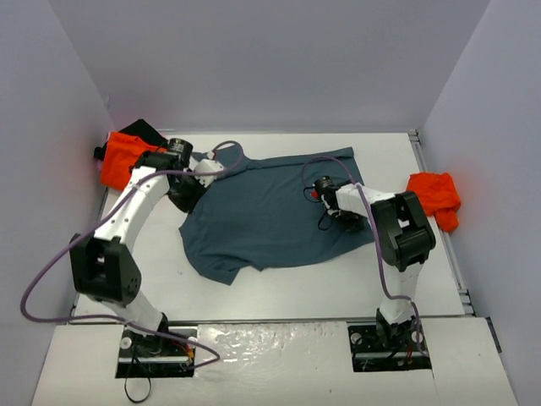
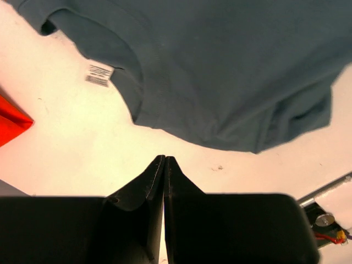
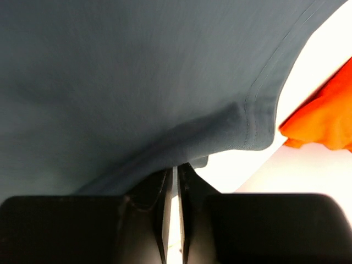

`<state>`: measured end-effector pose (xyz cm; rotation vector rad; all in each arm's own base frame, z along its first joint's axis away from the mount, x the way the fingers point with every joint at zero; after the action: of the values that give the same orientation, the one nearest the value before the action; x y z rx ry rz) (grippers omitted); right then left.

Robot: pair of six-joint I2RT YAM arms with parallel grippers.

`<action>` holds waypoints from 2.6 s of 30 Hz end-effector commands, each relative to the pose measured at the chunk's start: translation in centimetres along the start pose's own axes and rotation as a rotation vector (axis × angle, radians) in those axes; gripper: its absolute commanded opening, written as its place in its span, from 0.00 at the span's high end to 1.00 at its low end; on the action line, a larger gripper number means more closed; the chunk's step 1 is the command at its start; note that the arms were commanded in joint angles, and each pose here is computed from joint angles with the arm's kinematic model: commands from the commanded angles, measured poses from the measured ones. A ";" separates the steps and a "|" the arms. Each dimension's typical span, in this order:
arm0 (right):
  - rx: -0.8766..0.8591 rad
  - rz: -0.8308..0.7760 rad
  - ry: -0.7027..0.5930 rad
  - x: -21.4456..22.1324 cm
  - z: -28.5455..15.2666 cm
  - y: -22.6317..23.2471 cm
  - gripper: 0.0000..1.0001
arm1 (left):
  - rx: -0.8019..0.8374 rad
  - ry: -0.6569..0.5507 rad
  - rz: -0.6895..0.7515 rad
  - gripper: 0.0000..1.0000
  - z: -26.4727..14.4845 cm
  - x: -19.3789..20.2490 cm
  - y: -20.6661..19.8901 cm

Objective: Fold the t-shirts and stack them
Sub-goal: Flatten out the tshirt

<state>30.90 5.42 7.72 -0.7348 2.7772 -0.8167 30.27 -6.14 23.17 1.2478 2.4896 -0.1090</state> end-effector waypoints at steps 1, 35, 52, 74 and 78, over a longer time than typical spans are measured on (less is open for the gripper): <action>0.035 0.128 -0.138 -2.2 -3.2 -1.9 0.90 | 0.010 -0.030 0.115 1.00 -2.5 0.7 -4.5; -0.118 0.025 -0.067 -5.7 -0.6 0.4 1.00 | 0.006 0.195 0.040 1.00 10.2 -3.5 2.1; -0.256 -0.229 0.182 6.8 -0.5 3.9 1.00 | 0.274 0.481 -0.028 1.00 10.4 8.5 -1.5; -0.007 -0.012 -0.351 -5.4 -12.4 -4.3 0.58 | -0.211 0.037 0.010 0.96 -1.6 -3.0 7.3; -0.015 -0.050 -0.384 -7.4 -11.6 -4.0 0.48 | -0.229 0.103 0.026 0.80 0.8 -3.0 9.9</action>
<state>34.21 11.23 18.67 -0.8255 2.4963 -0.5685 37.86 -4.14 25.76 1.1703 2.4412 0.1429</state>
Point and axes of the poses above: each gripper's point midway between its finger pads, its own z axis out along the fingers, its own y axis along the line the jaws close on, x = y × z, the point moved 8 cm from there along -z, back along the fingers, and after that the axes turned 7 degrees about z, right-handed, at the moved point
